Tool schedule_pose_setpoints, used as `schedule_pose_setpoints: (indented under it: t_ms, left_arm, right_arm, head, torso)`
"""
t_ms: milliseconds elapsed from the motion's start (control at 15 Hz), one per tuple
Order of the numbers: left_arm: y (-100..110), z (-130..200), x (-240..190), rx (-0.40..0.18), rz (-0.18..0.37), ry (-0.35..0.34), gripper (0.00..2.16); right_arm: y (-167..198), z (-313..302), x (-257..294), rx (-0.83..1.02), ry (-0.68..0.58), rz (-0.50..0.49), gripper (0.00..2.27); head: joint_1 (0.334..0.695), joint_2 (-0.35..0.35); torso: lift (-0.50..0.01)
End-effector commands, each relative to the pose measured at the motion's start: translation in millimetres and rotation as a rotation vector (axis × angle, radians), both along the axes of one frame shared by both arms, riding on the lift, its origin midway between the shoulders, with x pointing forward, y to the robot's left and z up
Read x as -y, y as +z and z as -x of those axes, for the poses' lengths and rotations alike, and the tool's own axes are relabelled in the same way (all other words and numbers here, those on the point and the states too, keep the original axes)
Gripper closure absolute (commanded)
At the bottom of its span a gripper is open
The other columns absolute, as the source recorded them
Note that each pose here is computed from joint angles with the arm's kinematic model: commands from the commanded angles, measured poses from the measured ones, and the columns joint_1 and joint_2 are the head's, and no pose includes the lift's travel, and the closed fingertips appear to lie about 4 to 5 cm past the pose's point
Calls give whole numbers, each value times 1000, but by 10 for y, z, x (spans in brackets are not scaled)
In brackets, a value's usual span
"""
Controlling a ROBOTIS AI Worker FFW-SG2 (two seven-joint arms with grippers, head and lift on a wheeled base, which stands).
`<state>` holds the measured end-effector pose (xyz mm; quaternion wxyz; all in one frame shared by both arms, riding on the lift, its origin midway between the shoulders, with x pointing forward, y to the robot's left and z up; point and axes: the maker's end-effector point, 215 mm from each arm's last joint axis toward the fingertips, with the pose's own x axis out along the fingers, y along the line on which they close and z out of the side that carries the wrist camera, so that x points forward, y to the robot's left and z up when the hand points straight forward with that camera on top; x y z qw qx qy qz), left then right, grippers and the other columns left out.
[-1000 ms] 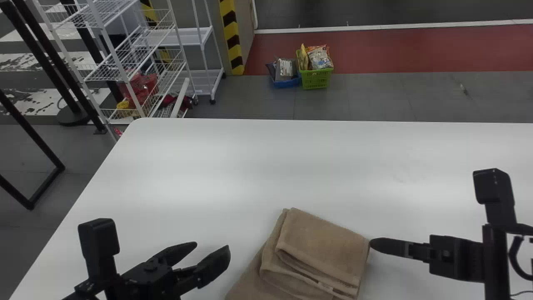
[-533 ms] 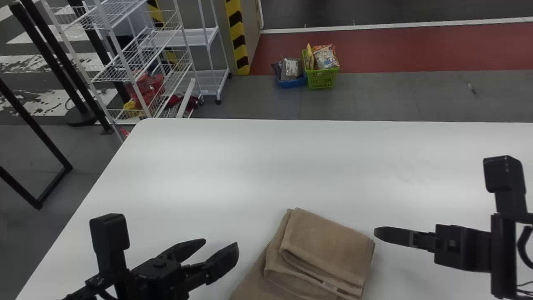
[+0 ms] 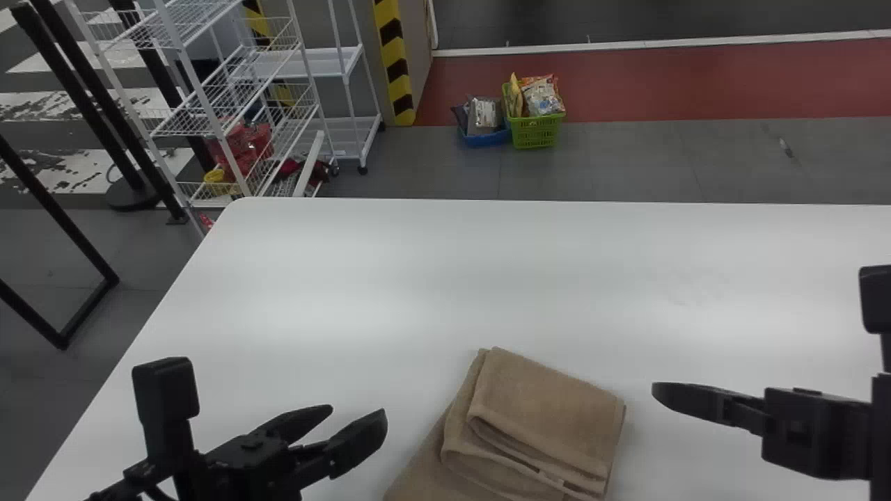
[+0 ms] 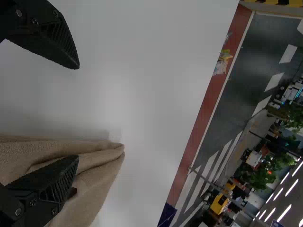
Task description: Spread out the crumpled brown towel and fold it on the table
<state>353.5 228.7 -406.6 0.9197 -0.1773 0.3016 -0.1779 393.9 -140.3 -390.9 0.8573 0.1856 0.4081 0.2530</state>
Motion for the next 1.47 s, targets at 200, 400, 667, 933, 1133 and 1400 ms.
schedule_pose_setpoints:
  t_ms: [200, 400, 667, 933, 1133, 1400]
  left_arm:
    - [12, -19, 10, 0, 2, -2, 164]
    - [3, -15, 26, -5, 4, -4, 164]
    - [3, -15, 29, -5, 5, -4, 164]
    - [-20, -18, 24, -9, 7, -2, 164]
    - [-10, -39, 33, -5, 9, -4, 164]
    - [2, -39, 43, -3, 12, -7, 164]
  right_arm:
    - [-565, 305, 167, -151, -37, 53, 1953]
    - [-659, 351, 34, -176, -8, 49, 1953]
    - [-615, 298, -110, -159, 21, 67, 1953]
    - [-602, 229, -179, -155, 35, 65, 1953]
    - [-697, 230, -235, -181, 43, 65, 1953]
    - [-813, 145, -285, -217, 49, 55, 1953]
  head:
    - [695, 114]
    - [695, 115]
    - [695, 135]
    - [695, 153]
    - [695, 161]
    - [695, 167]
  torso:
    - [-127]
    - [-127]
    - [-127]
    - [-127]
    - [-127]
    - [-127]
